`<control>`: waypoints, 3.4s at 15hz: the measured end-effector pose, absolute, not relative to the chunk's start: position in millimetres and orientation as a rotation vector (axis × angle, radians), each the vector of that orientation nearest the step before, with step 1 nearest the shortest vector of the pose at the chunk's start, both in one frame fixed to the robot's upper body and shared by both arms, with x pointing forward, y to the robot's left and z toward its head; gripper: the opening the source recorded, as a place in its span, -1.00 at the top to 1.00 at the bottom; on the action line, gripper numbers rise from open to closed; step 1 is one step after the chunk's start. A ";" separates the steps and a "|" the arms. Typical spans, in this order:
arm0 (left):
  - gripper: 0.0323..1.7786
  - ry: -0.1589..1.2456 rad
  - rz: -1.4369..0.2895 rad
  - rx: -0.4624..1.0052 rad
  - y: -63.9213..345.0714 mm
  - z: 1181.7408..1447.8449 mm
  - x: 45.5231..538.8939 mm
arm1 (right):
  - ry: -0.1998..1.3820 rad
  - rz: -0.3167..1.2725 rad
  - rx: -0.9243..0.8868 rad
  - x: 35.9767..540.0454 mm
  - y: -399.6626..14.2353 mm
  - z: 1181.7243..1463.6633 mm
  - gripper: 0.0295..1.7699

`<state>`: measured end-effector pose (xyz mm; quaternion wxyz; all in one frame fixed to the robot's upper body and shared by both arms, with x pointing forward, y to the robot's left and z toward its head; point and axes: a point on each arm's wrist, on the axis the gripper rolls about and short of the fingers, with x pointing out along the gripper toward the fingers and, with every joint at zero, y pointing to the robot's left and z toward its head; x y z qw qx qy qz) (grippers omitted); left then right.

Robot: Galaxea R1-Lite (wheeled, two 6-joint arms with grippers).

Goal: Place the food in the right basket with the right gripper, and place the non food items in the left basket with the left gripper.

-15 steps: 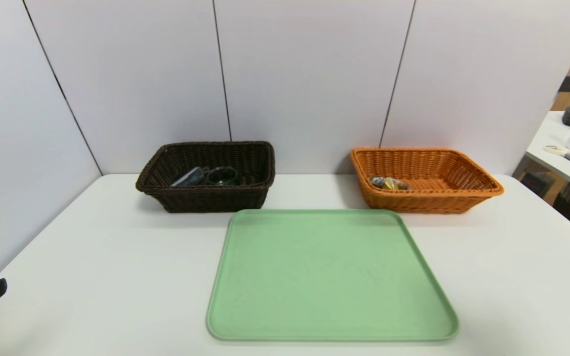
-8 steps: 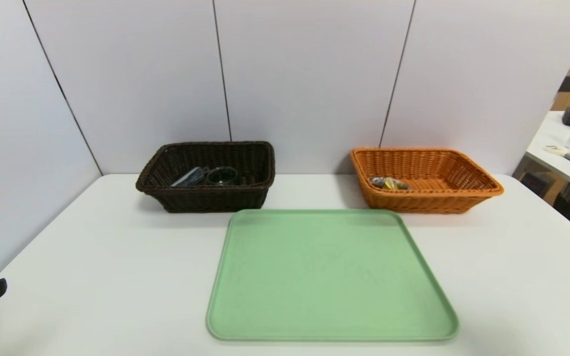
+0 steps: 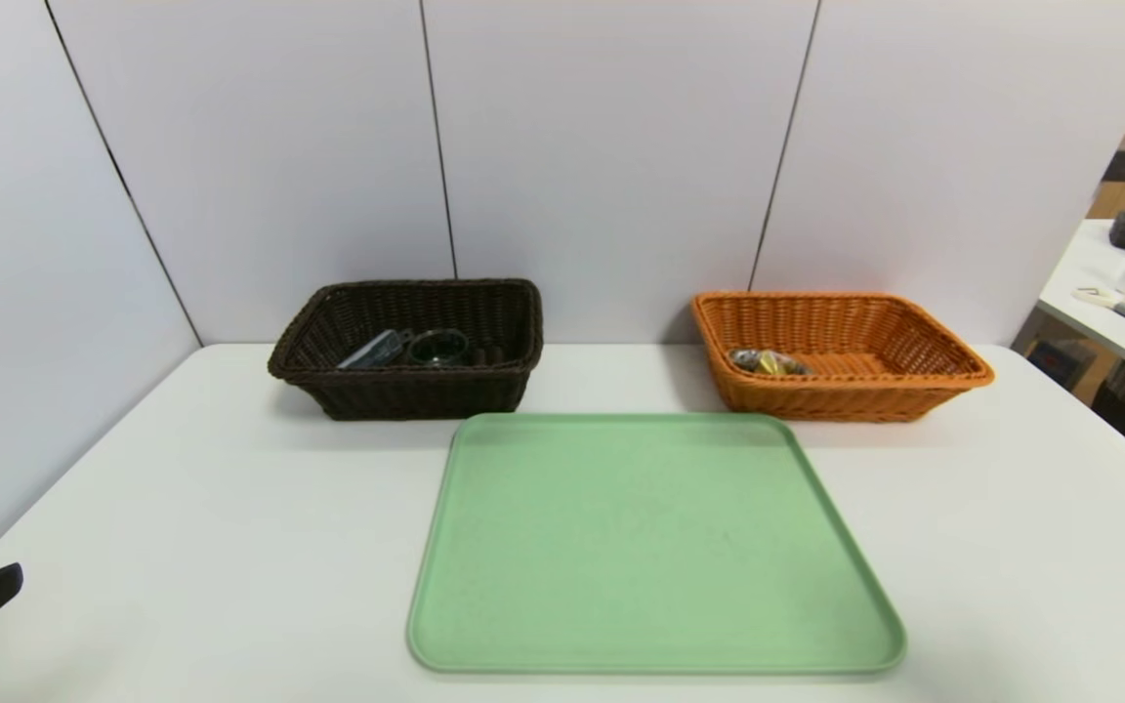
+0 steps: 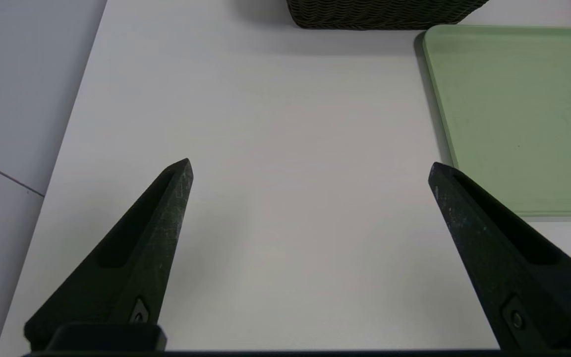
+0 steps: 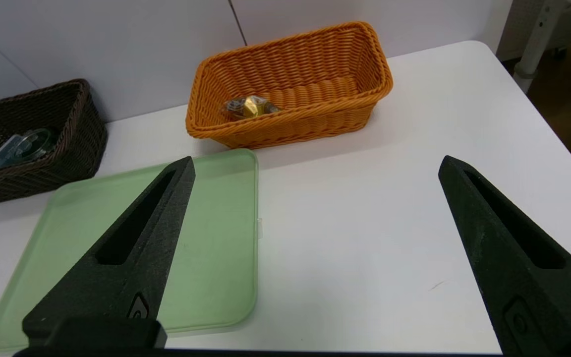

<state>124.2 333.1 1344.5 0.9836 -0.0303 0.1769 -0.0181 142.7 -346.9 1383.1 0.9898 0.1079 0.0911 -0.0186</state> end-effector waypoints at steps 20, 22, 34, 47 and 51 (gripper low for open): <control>-0.90 0.331 -0.067 -0.028 331.8 1330.9 109.8 | 0.127 0.321 0.090 94.3 -329.5 1345.8 -0.92; -0.90 0.321 -0.065 -0.027 331.5 1326.1 104.4 | 0.100 0.321 0.086 83.8 -329.7 1340.4 -0.92; -0.90 0.213 -0.107 0.065 328.5 1278.6 62.2 | -0.009 0.323 0.066 32.7 -330.3 1305.2 -0.92; -0.90 0.195 -0.175 0.178 329.6 1221.6 48.7 | -0.002 0.155 -0.001 23.8 -333.2 1259.6 -0.92; -0.90 0.134 -0.169 0.183 329.9 1205.1 49.7 | 0.027 0.010 -0.030 36.6 -336.4 1232.9 -0.92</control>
